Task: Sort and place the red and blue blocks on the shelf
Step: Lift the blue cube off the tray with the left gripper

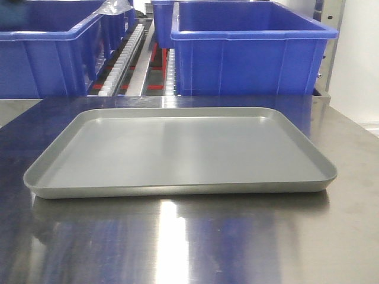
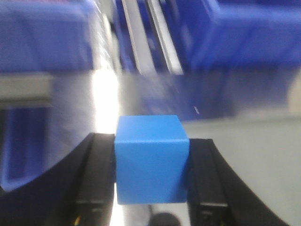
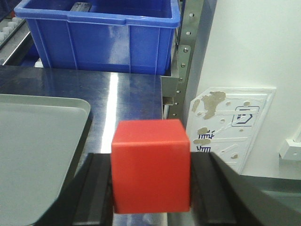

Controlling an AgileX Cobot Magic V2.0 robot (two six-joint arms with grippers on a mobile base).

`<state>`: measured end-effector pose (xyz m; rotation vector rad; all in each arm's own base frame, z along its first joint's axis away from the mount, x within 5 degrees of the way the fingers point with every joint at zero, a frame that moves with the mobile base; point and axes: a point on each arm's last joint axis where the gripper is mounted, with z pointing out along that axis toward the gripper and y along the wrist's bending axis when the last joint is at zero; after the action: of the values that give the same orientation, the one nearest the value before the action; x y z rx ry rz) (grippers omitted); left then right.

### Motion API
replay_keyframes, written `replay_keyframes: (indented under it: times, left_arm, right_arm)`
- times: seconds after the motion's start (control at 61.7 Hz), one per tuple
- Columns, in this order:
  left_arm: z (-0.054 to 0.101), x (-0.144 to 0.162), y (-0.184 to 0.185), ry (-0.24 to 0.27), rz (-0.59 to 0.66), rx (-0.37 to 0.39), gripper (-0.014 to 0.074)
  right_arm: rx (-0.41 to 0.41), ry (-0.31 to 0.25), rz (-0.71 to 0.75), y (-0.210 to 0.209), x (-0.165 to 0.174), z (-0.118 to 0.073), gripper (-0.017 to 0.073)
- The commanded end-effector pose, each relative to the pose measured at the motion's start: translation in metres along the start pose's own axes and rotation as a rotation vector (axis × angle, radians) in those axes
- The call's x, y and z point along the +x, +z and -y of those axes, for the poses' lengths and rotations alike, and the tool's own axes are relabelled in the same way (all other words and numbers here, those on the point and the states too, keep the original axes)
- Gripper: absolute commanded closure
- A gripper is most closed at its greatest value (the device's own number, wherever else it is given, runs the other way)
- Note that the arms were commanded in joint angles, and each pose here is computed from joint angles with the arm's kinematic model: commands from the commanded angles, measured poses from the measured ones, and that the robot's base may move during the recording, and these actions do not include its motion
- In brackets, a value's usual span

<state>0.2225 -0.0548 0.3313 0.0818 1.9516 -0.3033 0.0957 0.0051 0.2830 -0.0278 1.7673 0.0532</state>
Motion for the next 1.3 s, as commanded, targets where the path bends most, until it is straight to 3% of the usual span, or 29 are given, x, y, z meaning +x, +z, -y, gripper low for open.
replay_keyframes:
  times: [0.0, 0.227, 0.405, 1.28]
  left_arm:
    - [-0.009, -0.012, -0.036, -0.01, 0.249, -0.037, 0.047]
    - [-0.025, 0.017, -0.088, -0.023, 0.384, -0.133, 0.047]
    - [-0.025, 0.034, -0.108, 0.109, 0.427, -0.164, 0.047]
    - [-0.023, 0.038, -0.119, 0.113, 0.476, -0.161, 0.047]
  right_arm:
    - [0.003, -0.009, 0.114, -0.002, -0.017, 0.0, 0.0228]
    - [0.003, -0.009, 0.114, -0.002, -0.017, 0.0, 0.0228]
    - [0.003, -0.009, 0.114, -0.002, -0.017, 0.0, 0.0228]
    - [0.003, -0.009, 0.114, -0.002, -0.017, 0.0, 0.0228]
